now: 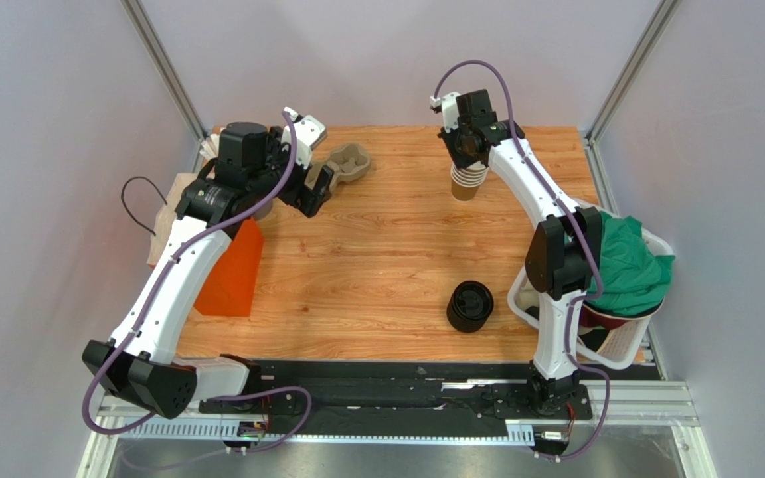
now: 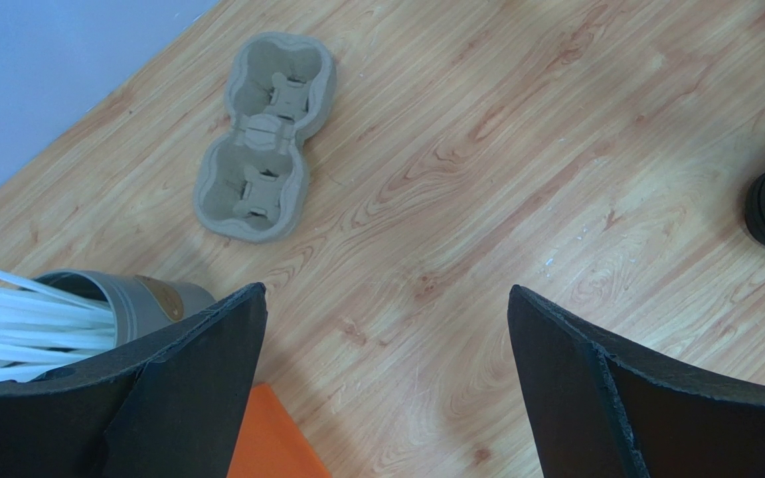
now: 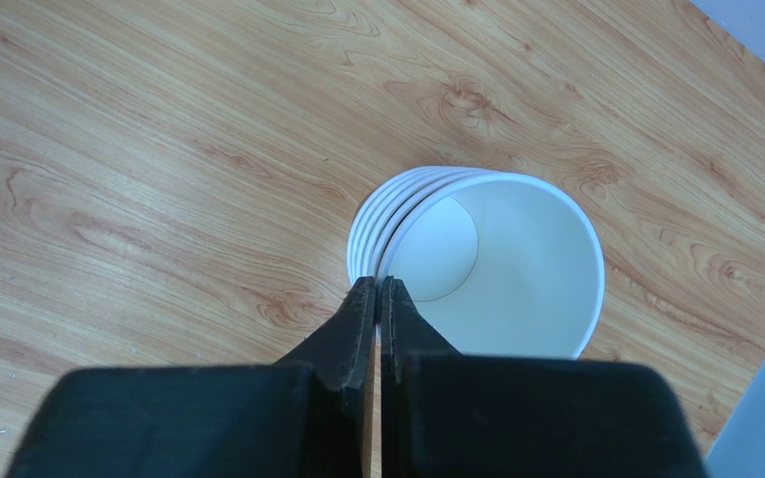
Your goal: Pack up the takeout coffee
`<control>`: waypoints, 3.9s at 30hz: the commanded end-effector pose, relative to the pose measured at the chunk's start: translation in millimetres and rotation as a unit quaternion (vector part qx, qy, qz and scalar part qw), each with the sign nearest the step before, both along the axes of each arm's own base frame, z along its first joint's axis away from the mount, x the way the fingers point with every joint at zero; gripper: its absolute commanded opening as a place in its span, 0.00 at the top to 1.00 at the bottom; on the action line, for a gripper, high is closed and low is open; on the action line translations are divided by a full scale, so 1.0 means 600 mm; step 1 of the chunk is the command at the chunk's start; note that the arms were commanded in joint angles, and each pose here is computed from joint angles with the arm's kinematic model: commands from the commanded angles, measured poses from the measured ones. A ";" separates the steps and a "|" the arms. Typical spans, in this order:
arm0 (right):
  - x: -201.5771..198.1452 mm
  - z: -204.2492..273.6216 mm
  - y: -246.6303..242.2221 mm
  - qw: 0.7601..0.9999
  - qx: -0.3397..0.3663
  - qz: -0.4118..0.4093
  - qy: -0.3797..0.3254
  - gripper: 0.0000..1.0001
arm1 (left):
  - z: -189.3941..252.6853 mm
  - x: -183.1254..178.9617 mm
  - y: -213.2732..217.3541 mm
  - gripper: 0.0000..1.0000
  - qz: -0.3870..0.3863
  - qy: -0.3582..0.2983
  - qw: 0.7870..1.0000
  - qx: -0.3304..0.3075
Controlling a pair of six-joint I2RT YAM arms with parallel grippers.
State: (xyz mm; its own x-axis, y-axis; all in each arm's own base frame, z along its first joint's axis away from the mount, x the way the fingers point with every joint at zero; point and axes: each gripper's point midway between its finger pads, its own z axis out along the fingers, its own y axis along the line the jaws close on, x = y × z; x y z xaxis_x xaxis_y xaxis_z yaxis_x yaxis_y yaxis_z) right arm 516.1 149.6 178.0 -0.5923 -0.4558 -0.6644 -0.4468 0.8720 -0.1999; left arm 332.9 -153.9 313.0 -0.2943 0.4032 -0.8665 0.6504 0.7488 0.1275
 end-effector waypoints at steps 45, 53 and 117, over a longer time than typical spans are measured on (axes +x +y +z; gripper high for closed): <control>-0.218 0.136 0.226 0.972 -0.025 0.203 -0.112 0.99 | 0.058 0.038 0.084 0.01 0.131 -0.060 0.989 -0.032; -0.257 0.028 0.282 0.968 -0.048 0.242 -0.051 0.99 | 0.070 0.034 0.096 0.01 0.141 -0.070 0.987 -0.041; -0.394 0.100 0.153 0.960 -0.065 0.267 -0.053 0.38 | 0.091 -0.023 0.059 0.01 0.035 -0.072 0.993 -0.083</control>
State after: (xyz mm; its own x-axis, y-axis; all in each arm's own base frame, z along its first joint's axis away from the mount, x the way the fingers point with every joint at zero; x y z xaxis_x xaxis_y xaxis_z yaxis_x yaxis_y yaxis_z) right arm 306.3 291.5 205.7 -0.2280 -0.7547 -0.6152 -0.8119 0.4962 -0.3078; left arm 338.9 -102.2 350.5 -0.2647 0.2260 -0.9375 0.4738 0.8772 0.0777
